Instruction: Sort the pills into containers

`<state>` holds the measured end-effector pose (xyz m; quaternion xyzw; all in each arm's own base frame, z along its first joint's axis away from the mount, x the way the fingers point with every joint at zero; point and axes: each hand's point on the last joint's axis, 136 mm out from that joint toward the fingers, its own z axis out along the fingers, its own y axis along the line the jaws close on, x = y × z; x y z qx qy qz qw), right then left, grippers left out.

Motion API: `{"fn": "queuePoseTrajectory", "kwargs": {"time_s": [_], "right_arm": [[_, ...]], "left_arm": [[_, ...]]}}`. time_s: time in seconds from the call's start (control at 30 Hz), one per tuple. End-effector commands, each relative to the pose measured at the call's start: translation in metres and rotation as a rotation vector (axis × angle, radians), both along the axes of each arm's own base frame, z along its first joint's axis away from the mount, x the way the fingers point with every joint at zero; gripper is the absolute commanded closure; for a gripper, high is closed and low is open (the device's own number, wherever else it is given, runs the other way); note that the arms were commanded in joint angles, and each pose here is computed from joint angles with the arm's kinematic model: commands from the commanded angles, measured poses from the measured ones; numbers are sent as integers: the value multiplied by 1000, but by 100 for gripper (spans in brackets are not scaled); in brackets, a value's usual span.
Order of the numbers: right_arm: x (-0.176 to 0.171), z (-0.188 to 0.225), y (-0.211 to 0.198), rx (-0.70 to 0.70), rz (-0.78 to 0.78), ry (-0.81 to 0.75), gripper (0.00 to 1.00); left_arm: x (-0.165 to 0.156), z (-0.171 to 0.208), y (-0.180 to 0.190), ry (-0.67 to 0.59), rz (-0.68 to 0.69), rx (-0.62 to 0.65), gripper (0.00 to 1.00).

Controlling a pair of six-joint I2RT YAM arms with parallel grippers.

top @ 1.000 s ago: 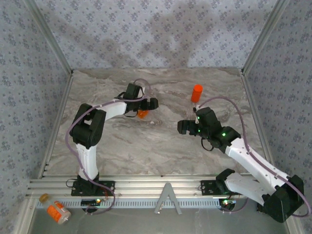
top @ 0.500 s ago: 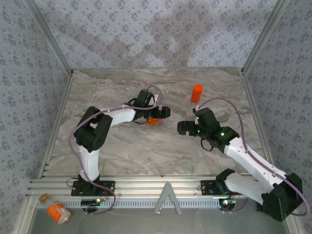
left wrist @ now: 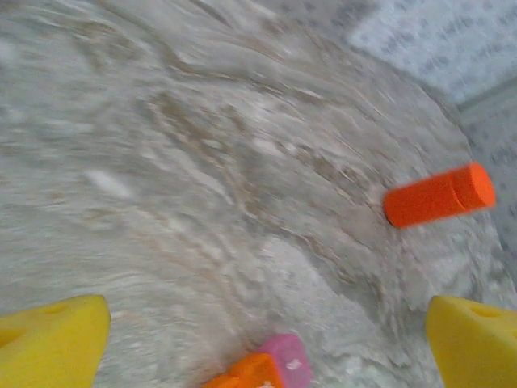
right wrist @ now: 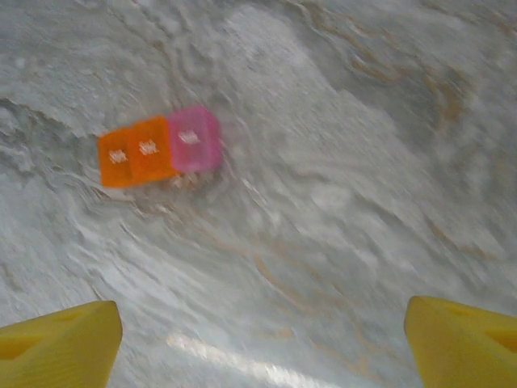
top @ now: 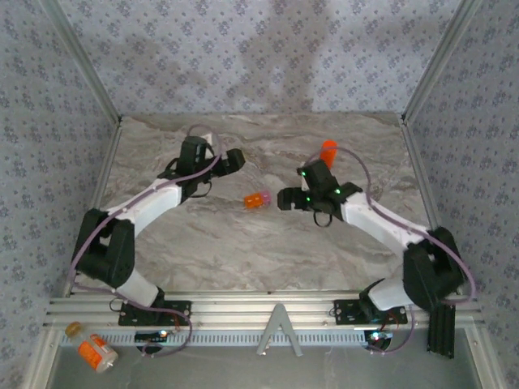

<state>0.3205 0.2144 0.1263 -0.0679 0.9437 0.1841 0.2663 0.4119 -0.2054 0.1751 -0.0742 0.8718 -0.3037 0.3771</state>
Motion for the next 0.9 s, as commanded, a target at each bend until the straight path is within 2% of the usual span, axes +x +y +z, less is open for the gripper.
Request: {"fn": "queuePoseTrajectory", "kwargs": {"time_s": [0.0, 0.17, 0.43, 0.7, 0.87], "right_arm": [[32, 9, 36, 47, 82, -14, 14], [74, -12, 71, 47, 136, 53, 25], [116, -55, 106, 107, 156, 170, 26], [114, -73, 114, 139, 167, 239, 26], [107, -65, 112, 154, 180, 229, 27]], "left_arm": [[-15, -25, 43, 94, 148, 33, 0], [-36, -41, 74, 138, 230, 20, 0], [-61, -57, 92, 165, 275, 6, 0], [-63, -62, 93, 171, 277, -7, 0], [-61, -60, 93, 165, 273, -4, 0]]}}
